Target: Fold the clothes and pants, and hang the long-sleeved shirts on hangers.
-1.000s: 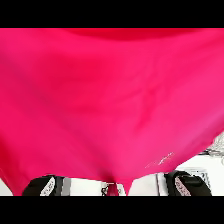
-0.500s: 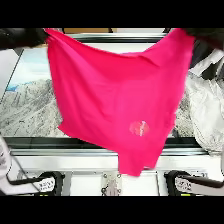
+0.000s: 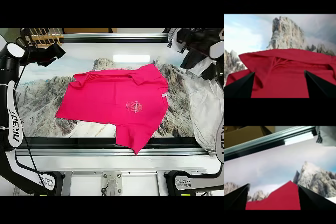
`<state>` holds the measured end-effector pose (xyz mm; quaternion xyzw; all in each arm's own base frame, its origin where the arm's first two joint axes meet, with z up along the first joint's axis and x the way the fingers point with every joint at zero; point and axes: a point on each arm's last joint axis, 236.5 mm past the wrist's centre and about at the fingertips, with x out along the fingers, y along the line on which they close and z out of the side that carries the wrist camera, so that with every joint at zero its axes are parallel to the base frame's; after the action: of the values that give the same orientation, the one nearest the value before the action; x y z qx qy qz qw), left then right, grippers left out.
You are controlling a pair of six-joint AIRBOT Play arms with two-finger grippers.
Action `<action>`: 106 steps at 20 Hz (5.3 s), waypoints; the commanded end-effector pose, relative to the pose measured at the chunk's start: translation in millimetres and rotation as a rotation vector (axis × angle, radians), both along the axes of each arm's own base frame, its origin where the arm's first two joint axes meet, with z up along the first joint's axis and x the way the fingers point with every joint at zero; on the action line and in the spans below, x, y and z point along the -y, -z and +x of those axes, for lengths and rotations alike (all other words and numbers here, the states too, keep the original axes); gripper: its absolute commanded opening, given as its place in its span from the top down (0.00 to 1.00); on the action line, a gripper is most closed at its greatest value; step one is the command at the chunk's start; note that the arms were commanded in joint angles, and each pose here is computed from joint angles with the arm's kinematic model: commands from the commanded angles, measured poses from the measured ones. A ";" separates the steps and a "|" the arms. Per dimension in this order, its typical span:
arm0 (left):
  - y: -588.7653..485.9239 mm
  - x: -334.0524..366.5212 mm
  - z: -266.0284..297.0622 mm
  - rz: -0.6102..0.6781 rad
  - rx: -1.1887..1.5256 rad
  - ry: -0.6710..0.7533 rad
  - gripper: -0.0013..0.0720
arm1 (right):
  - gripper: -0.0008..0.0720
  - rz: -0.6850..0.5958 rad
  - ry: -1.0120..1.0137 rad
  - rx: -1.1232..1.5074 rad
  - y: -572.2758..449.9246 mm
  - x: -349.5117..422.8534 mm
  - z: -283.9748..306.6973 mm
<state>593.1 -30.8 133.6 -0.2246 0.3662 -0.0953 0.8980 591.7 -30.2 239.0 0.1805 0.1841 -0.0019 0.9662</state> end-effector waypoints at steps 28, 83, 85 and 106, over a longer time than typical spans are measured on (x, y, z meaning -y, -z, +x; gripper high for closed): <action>198.9 22.0 -259.9 -0.084 -0.594 -0.098 0.06 | 0.87 0.459 -0.092 -0.860 356.0 -104.7 -294.7; -386.3 30.3 -414.5 -0.120 0.952 -0.152 0.97 | 0.98 -0.094 -0.261 0.585 -288.0 -104.3 -383.4; -332.0 29.4 -356.1 -0.102 0.707 -0.119 0.97 | 0.98 -0.039 -0.301 0.365 -238.0 -107.3 -337.5; 142.3 2.8 -34.8 -0.186 -0.296 -0.191 0.97 | 0.98 0.083 -0.215 -0.552 204.4 -58.9 -27.1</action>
<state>549.1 -33.5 2.1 -0.3537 0.4492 -0.0057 0.8204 551.8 41.8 39.7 0.2080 0.4762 0.0779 0.8508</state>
